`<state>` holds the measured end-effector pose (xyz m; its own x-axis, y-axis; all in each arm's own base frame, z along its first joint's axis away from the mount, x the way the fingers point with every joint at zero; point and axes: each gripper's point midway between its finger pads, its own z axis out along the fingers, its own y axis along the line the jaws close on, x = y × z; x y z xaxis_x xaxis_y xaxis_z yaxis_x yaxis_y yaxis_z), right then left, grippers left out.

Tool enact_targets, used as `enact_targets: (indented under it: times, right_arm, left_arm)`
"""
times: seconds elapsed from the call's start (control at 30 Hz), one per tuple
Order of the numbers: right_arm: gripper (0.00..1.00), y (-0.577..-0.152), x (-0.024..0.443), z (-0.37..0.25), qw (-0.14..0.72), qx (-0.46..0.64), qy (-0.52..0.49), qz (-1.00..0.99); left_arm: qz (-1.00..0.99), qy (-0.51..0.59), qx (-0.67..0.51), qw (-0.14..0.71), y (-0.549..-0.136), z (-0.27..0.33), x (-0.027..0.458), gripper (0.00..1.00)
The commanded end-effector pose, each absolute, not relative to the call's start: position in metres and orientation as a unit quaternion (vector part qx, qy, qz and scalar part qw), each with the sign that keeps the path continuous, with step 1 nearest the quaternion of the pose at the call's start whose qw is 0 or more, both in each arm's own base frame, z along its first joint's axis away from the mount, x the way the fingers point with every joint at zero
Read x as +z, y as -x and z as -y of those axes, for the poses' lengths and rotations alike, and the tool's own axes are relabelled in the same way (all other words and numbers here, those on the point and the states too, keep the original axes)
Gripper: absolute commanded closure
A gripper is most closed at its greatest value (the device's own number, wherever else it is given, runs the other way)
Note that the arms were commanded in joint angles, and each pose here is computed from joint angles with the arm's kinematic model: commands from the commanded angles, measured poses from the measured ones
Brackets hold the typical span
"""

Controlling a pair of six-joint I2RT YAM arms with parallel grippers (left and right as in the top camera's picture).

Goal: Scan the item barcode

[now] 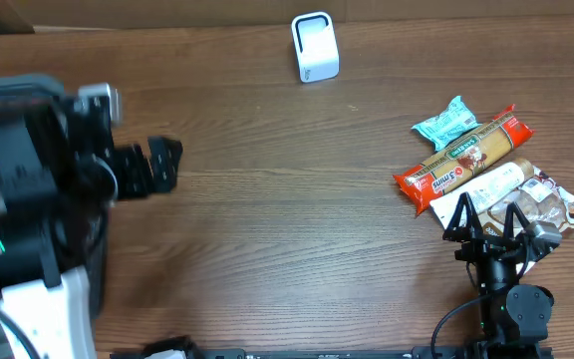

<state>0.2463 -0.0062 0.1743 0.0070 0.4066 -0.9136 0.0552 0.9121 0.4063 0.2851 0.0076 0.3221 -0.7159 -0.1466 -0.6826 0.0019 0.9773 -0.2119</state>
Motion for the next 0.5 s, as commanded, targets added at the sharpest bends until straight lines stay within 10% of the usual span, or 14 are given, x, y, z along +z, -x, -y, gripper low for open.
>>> enact_targets:
  times: [0.0, 0.47]
  right_arm:
    - [0.0, -0.246, 0.173, 0.007, 0.693, 0.122, -0.167, -0.691]
    - [0.0, -0.246, 0.173, 0.007, 0.693, 0.122, -0.167, -0.691]
  left_arm:
    - [-0.918, 0.038, -0.089, 0.384, -0.271, -0.007, 0.281, 0.0]
    - [-0.736, -0.095, -0.041, 0.67, -0.261, 0.024, 0.241, 0.01]
